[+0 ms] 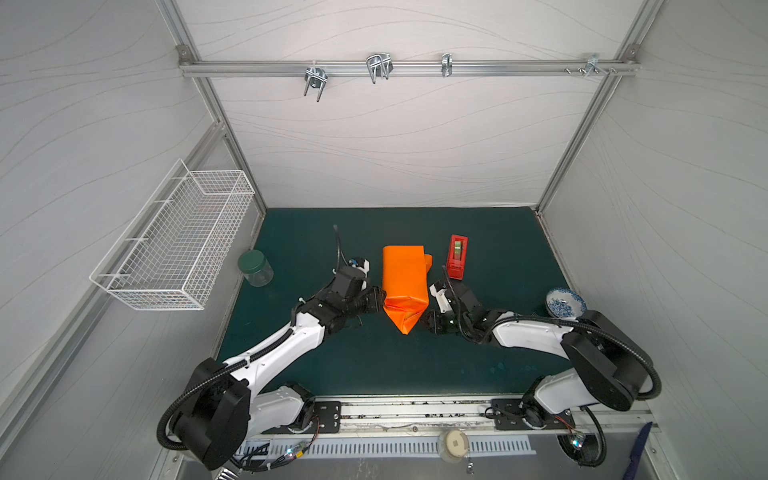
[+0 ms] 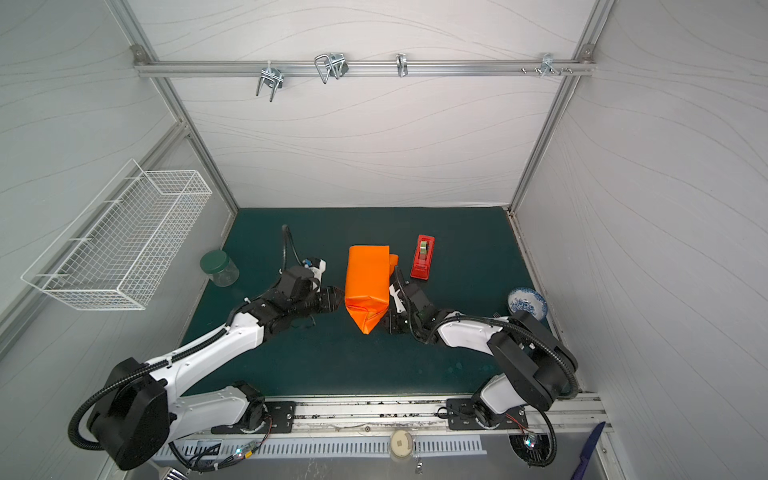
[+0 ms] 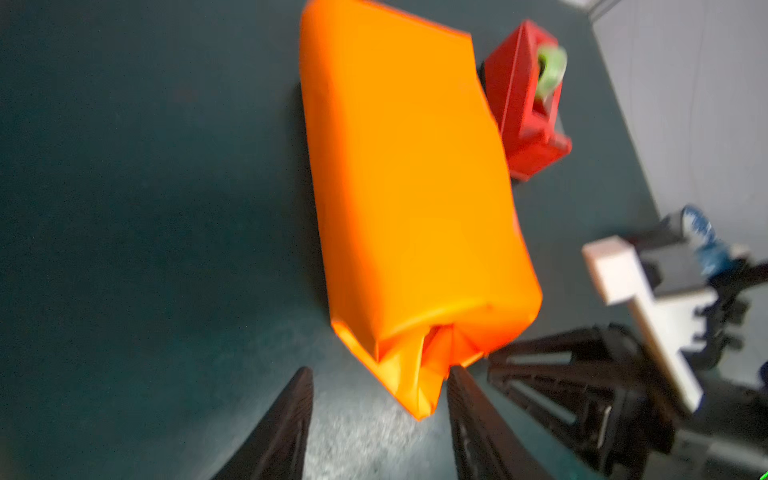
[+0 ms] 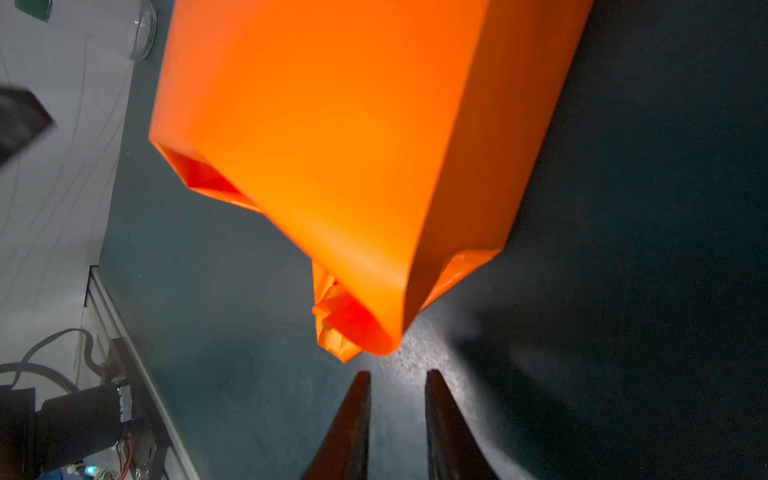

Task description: Wrap the gift box in paper

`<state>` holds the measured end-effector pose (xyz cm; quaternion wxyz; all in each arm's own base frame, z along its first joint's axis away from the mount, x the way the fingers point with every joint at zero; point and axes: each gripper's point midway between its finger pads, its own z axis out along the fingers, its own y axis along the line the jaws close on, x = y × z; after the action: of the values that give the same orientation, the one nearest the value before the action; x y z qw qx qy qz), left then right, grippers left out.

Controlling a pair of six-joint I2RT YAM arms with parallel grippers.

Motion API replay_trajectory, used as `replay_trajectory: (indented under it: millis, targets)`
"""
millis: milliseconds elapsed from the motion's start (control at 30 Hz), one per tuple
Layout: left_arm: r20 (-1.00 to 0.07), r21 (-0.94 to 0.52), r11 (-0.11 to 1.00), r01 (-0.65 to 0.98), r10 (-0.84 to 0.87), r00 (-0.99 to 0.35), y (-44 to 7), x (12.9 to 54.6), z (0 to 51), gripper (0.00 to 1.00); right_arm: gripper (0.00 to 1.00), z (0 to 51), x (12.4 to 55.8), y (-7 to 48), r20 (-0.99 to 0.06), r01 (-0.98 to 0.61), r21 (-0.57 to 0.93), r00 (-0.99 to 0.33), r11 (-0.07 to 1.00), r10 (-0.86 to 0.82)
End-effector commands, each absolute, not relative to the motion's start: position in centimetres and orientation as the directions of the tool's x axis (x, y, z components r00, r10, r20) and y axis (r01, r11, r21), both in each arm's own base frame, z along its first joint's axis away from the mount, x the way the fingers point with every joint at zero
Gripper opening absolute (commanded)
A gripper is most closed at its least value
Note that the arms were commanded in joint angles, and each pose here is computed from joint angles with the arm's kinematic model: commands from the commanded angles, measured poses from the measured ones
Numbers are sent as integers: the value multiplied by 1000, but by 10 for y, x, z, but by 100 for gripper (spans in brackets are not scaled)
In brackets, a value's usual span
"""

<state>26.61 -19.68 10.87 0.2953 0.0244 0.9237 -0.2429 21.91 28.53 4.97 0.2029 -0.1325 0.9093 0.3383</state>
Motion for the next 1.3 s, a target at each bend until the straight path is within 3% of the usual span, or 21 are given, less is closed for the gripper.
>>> replay_trajectory:
  millis: [0, 100, 333, 967, 1267]
  targets:
    - [-536, -420, 876, 236, -29, -844, -218, 239, 97, 46, 28, 53, 214, 280, -448, -374, 570, -888, 731, -105]
    - [-538, -370, 877, 307, 68, -841, -236, 227, 86, 39, 29, 50, 215, 277, -433, -346, 580, -898, 738, -80]
    - [-525, -315, 890, 328, 125, -842, -252, 234, 61, 38, 33, 49, 215, 267, -432, -325, 582, -900, 745, -56]
    - [-411, -385, 899, 210, 37, -911, -267, 235, 20, 32, 33, 48, 220, 266, -428, -322, 586, -902, 744, -54]
    - [-414, -371, 913, 170, 2, -910, -263, 239, 15, 21, 33, 49, 219, 264, -430, -323, 582, -901, 746, -54]
